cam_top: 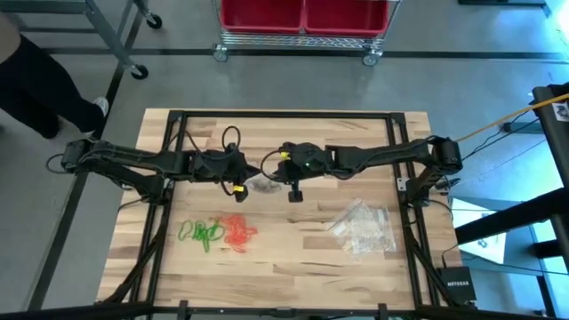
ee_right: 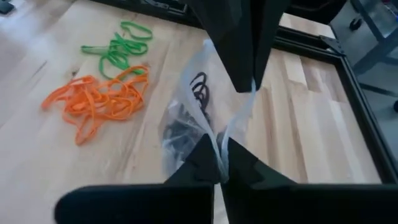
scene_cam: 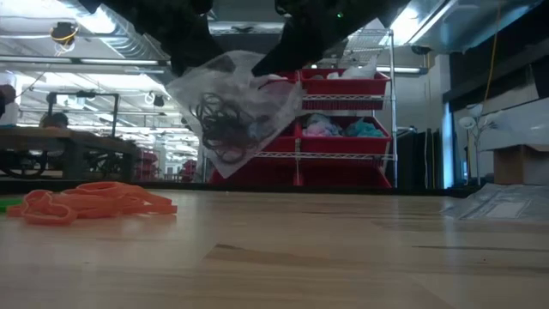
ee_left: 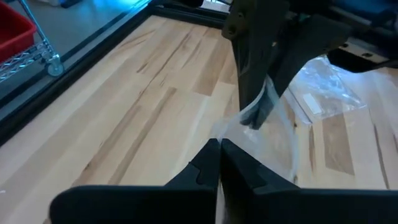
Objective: Sort rubber bands
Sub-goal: Close the transparent zip bag
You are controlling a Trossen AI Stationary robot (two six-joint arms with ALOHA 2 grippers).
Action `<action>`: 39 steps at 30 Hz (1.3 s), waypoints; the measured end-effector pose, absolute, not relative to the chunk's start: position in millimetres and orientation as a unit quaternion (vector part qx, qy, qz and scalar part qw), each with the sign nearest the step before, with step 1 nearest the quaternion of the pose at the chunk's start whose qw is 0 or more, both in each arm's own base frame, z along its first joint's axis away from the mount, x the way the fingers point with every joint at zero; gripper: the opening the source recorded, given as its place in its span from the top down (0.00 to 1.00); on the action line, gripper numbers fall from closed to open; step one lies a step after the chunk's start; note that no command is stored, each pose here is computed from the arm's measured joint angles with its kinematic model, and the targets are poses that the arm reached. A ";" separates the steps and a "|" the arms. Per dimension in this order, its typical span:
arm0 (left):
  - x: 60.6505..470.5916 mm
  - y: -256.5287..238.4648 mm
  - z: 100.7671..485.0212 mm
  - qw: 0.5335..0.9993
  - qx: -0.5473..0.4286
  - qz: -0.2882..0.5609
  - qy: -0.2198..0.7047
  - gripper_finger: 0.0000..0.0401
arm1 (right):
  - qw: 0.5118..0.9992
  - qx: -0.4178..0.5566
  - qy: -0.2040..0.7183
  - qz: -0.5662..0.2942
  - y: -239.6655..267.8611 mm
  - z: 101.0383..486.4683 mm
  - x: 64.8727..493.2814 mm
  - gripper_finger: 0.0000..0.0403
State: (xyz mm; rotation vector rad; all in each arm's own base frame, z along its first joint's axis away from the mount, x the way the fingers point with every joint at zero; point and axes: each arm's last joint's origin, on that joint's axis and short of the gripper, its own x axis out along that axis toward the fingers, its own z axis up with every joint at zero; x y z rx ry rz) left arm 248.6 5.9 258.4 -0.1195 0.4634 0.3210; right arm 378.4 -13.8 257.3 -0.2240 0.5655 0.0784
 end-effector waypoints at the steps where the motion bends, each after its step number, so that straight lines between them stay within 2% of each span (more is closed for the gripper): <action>1: 248.5 6.9 258.4 0.958 -0.059 0.160 0.229 0.97 | 0.953 -0.110 0.279 0.037 -13.9 257.2 378.3 0.98; 8: 235.4 9.4 276.9 0.964 -0.066 0.151 0.207 0.79 | 0.942 -0.108 0.316 0.035 -15.6 257.1 369.8 1.00; 12: 214.0 9.1 295.5 0.968 -0.073 0.149 0.187 0.68 | 0.945 -0.095 0.313 0.022 -23.5 272.8 357.0 1.00; 16: 193.1 8.5 297.0 0.961 -0.087 0.154 0.210 0.62 | 0.952 -0.084 0.294 0.001 -33.4 289.0 340.8 1.00; 20: 182.7 5.7 277.8 0.961 -0.101 0.156 0.206 0.61 | 0.965 -0.065 0.252 -0.008 -43.8 307.6 325.0 1.00; 28: 188.4 1.8 247.8 0.984 -0.089 0.137 0.065 0.64 | 0.989 0.004 0.142 0.028 -54.7 316.9 316.4 1.00; 32: 193.0 2.6 247.9 0.986 -0.064 0.149 0.035 0.64 | 0.994 0.016 0.104 0.035 -53.8 313.4 319.4 1.00; 39: 195.5 2.8 255.6 0.987 -0.051 0.153 -0.007 0.64 | 0.994 0.026 0.097 0.036 -53.9 310.5 320.7 1.00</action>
